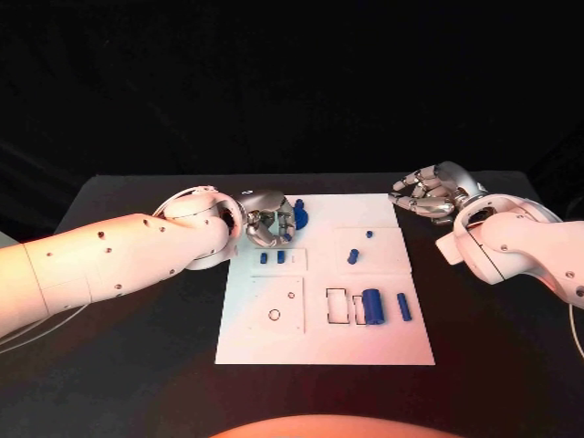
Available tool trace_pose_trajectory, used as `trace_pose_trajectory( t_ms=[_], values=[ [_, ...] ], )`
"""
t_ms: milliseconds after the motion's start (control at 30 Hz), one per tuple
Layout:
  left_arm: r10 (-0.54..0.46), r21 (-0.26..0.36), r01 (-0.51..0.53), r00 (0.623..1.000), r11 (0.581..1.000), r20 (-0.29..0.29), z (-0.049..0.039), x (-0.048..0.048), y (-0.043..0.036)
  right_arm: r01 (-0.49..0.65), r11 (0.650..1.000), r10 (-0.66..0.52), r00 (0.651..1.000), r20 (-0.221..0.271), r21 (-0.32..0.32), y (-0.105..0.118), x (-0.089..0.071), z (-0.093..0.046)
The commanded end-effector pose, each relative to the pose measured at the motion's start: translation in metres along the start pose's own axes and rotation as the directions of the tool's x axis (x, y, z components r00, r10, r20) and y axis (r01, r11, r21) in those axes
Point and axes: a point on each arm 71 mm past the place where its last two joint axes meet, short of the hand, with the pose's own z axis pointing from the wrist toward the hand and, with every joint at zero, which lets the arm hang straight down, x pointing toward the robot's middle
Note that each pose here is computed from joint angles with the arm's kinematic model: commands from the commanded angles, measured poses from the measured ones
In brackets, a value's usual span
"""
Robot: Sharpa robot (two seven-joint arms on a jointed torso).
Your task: Assemble the parts on the task board
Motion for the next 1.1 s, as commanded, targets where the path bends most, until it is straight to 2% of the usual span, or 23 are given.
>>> trace_pose_trajectory(
  t_ms=[33,300,600,1100],
  values=[
    [-0.04,0.0,0.04,0.999,0.999,-0.006,-0.0043,-0.0013,0.0022,0.007,1.0,-0.007,1.0,-0.011,-0.015,0.001,0.001,-0.001],
    [-0.039,-0.038,0.039,0.999,0.999,-0.008,-0.0142,-0.005,0.0173,0.008,1.0,-0.008,1.0,-0.009,-0.013,0.0,0.0,-0.001],
    [-0.038,-0.054,0.038,0.999,0.998,-0.014,-0.0166,-0.0055,0.0224,0.008,1.0,-0.008,1.0,-0.01,-0.013,0.0,0.0,-0.001],
    [-0.021,-0.078,0.018,0.999,0.997,-0.034,-0.01,-0.0044,0.0276,0.007,1.0,-0.007,1.0,-0.011,-0.015,0.001,0.001,-0.001]
  ],
)
